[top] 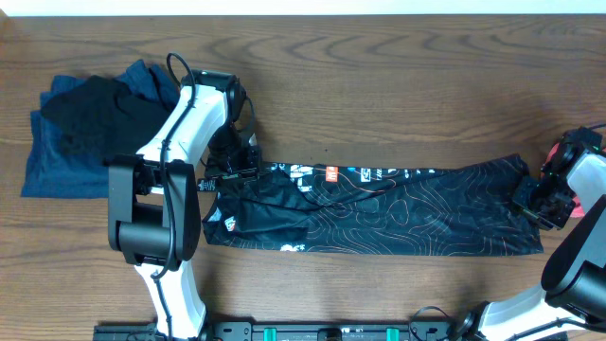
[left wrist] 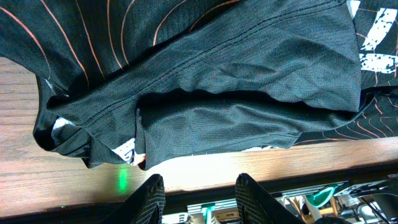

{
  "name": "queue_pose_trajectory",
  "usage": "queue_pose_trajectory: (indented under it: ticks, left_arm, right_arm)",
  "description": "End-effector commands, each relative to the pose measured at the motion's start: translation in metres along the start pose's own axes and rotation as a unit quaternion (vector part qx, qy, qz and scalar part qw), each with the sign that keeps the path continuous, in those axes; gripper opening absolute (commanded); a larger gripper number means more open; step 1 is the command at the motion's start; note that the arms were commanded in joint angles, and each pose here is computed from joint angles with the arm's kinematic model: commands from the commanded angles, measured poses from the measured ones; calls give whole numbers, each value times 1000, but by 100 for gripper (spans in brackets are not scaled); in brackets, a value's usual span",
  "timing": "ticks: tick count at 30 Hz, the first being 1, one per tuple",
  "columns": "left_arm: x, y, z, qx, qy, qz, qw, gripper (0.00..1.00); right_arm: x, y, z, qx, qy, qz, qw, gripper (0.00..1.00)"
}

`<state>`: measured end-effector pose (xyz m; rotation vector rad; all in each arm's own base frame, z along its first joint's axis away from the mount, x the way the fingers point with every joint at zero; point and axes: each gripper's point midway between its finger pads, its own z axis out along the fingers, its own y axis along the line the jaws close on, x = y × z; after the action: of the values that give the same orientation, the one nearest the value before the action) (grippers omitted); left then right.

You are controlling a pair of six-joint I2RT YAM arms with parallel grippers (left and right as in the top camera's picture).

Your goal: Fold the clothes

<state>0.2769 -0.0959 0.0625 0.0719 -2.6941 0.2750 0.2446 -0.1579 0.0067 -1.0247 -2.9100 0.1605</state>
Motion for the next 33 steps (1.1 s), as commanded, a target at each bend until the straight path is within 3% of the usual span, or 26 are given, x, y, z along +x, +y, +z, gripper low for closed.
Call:
queue_pose_trajectory:
  ticks: [1, 7, 11, 23, 33]
  left_arm:
    - [0, 0, -2, 1, -5, 3, 1000, 40]
    - [0, 0, -2, 1, -5, 3, 1000, 40]
    - [0, 0, -2, 1, -5, 3, 1000, 40]
    - [0, 0, -2, 1, -5, 3, 1000, 40]
    - [0, 0, -2, 0, -5, 4, 1000, 40]
  right_arm:
    - [-11, -2, -6, 1, -20, 5, 1000, 36]
    - [-16, -3, -6, 2, -30, 7, 1000, 37]
    - [-14, -3, -5, 3, -27, 6, 1000, 33]
    - [-11, -3, -5, 4, -21, 5, 1000, 2]
    - [14, -7, -5, 11, 31, 0, 999, 1]
